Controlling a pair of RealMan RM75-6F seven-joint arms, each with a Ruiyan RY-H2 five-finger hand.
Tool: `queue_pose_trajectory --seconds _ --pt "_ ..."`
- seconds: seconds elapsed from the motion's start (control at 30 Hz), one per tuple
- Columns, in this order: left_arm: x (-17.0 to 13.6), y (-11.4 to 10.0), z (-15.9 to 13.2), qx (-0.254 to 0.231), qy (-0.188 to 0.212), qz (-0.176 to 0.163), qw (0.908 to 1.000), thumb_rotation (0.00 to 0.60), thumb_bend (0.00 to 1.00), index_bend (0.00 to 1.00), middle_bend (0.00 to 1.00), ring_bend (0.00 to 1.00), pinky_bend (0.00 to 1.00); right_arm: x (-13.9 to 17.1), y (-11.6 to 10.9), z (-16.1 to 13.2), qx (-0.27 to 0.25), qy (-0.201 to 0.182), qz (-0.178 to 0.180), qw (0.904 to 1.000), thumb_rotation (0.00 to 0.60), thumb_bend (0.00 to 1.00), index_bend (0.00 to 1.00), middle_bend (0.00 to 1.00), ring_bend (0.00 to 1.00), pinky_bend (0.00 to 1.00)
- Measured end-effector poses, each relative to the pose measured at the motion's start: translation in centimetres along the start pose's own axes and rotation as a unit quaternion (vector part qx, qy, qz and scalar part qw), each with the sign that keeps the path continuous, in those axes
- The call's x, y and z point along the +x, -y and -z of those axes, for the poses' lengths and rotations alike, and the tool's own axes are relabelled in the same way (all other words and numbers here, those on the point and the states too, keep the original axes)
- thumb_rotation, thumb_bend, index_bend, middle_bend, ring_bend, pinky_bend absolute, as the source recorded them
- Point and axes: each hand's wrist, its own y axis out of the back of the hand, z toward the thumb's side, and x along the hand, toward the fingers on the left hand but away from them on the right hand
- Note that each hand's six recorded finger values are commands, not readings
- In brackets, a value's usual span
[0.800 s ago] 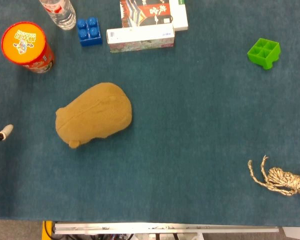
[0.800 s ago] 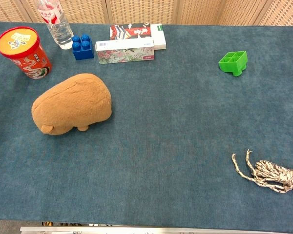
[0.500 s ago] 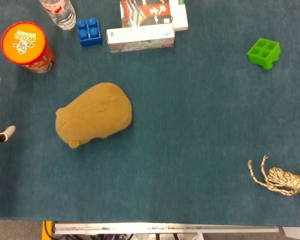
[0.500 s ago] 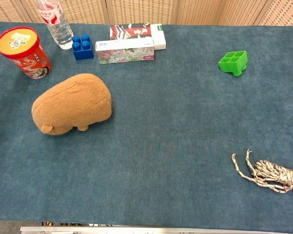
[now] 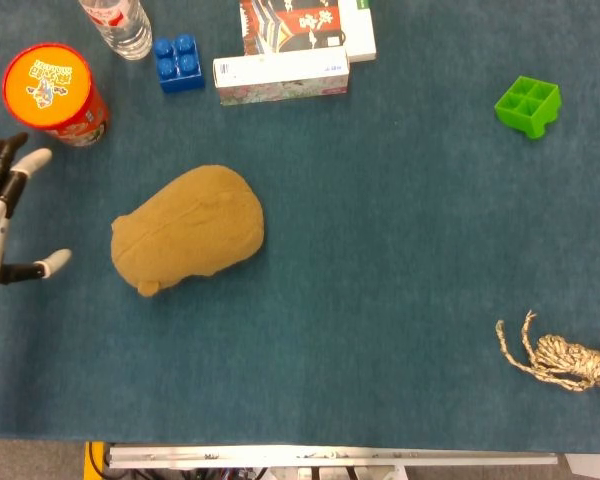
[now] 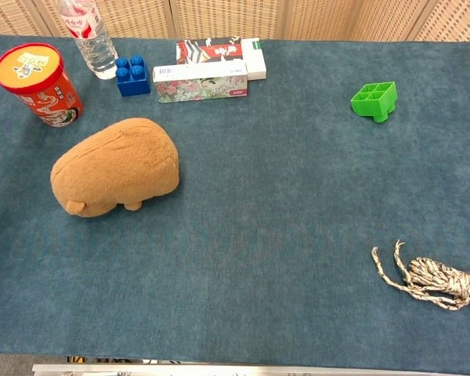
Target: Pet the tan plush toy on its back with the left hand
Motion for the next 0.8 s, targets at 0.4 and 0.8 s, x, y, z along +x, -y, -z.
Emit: queue_pose_trajectory --seconds 0.4,0.8 --pt "2.0 1.2 -3.4 -0.03 0.076 0.05 0.9954 0.0 0.0 0.16 0.08 0.07 0.0 -1.0 -0.8 -1.6 -0.011 -0.014 0.012 0.9998 0.6 0.0 0.0 0.04 0.0 0.0" --pt "4.8 3.6 -8.9 -0.051 0.175 0.111 0.9769 0.0 0.0 0.16 0.08 0.07 0.0 -1.1 0.0 -1.8 -0.012 -0.011 -0.009 0.9998 0.6 0.0 0.0 0.04 0.0 0.0"
